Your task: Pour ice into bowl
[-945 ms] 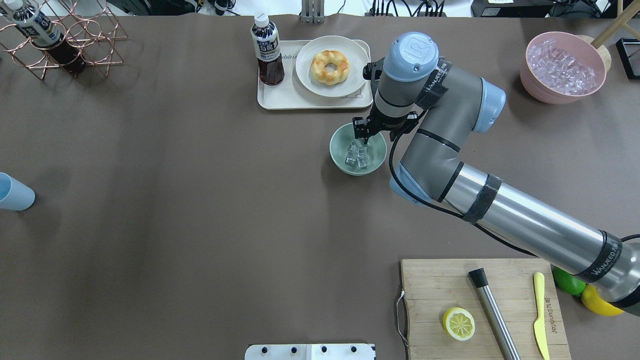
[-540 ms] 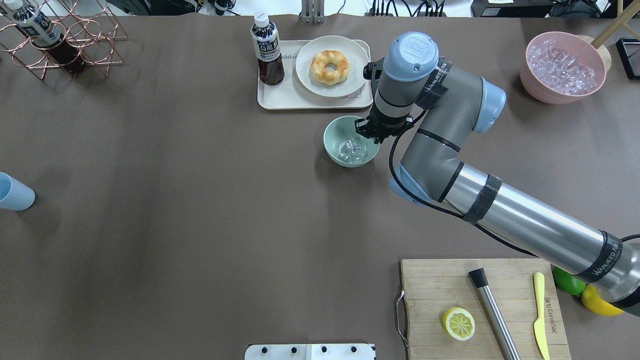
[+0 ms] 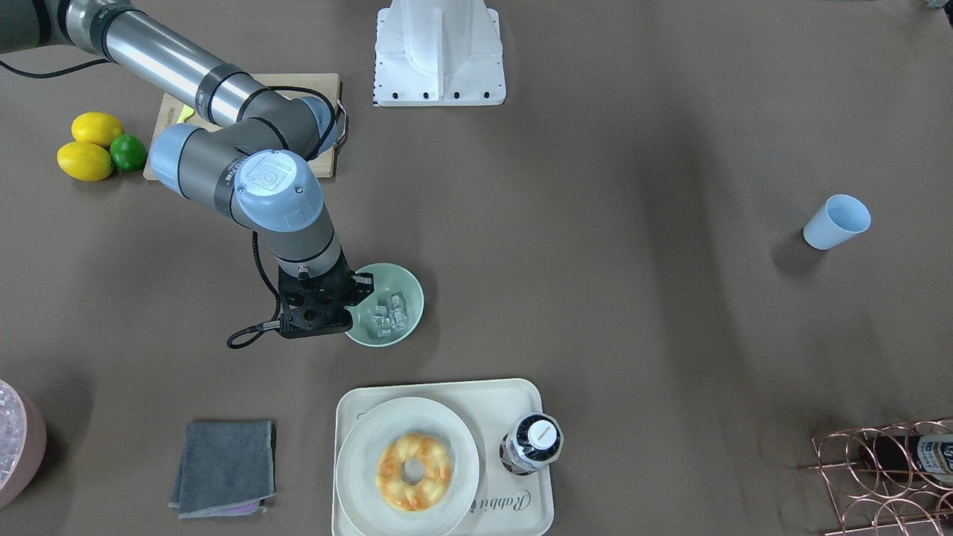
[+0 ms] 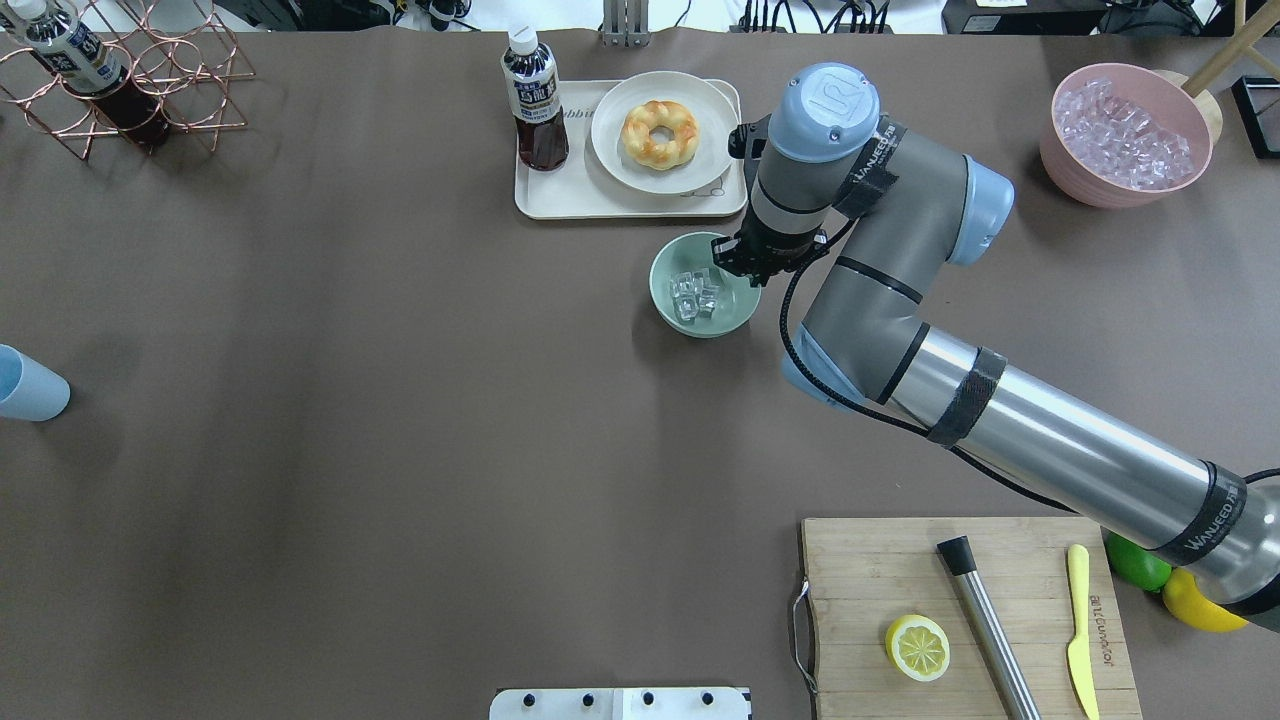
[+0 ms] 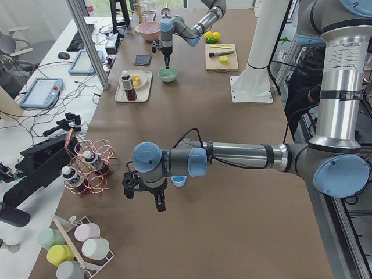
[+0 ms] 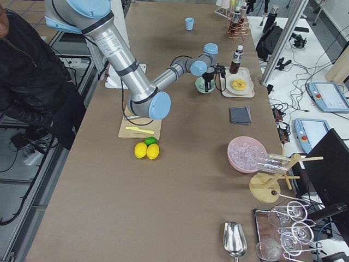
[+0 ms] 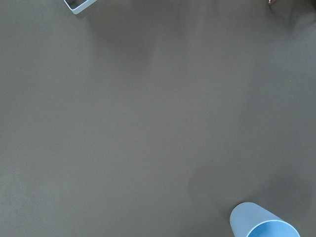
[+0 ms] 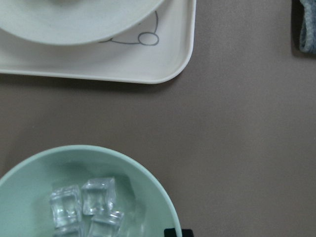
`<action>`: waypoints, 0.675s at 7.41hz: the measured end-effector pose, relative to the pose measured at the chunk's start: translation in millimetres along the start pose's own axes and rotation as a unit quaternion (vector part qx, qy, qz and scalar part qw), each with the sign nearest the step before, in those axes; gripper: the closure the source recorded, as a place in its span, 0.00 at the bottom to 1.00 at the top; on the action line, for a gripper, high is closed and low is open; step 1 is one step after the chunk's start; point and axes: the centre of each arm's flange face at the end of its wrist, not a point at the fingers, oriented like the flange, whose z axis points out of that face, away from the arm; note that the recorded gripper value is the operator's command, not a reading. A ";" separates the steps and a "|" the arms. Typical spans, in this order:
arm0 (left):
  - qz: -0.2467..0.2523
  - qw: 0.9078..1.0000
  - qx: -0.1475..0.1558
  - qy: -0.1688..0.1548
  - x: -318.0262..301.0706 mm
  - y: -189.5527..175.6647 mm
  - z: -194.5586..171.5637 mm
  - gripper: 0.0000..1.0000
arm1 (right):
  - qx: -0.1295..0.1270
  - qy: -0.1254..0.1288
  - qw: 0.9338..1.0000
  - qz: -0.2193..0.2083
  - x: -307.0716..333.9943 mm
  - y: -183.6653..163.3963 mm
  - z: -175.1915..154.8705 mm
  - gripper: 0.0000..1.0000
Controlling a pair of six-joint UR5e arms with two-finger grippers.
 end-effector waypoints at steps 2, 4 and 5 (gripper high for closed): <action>0.001 1.000 0.001 0.000 1.4 3.7 -1.4 0.03 | 0.005 -0.007 1.000 0.005 10.1 -10.8 -15.3 1.00; 0.002 1.000 0.002 -0.001 2.8 7.4 -3.3 0.02 | 0.004 -0.012 1.000 0.017 42.7 -36.9 -40.4 1.00; 0.002 1.000 0.002 -0.001 2.9 10.1 -3.5 0.03 | 0.000 -0.009 1.000 0.019 64.4 -51.2 -52.4 1.00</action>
